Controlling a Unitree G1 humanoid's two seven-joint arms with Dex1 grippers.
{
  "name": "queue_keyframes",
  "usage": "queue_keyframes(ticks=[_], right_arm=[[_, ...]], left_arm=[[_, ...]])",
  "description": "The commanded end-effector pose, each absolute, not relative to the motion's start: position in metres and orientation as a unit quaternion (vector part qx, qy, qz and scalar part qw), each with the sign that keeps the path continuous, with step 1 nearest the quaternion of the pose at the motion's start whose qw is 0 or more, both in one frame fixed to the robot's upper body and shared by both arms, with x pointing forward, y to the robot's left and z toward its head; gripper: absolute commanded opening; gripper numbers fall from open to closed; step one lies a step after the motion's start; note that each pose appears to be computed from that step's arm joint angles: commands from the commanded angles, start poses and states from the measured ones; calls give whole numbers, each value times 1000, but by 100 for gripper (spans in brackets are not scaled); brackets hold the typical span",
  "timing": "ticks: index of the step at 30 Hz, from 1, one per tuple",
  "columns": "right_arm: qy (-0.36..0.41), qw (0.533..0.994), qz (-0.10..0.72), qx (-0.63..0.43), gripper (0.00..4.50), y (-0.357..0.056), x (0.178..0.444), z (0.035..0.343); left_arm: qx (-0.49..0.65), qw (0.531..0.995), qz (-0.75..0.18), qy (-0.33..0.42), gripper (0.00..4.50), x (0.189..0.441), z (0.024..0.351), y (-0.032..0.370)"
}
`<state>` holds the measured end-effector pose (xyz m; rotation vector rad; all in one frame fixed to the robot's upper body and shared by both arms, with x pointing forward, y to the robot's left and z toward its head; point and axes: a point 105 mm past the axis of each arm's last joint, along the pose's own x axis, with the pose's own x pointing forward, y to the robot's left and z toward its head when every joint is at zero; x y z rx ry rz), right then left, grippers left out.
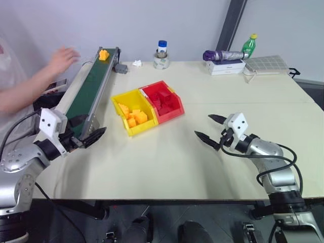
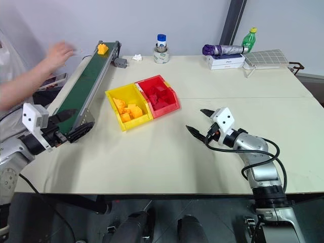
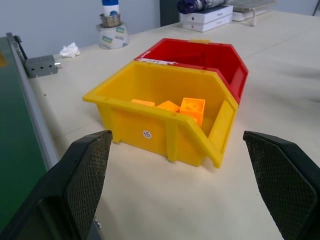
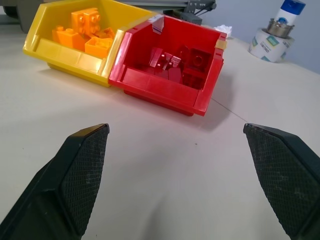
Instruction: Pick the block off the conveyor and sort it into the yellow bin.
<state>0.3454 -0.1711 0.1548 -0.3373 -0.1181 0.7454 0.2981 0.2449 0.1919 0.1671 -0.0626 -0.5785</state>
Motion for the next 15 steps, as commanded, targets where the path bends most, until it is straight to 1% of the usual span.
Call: queue_keyframes(ticks=[1,15], right_arm=[[-91,911,365,-171,450,-167,344,172],[-90,907,372,-176,450,-166,345,173]], left_arm=[[105,954,-274,-61,443,293,205,246],[110,959,-252,-72,443,288,208,253]])
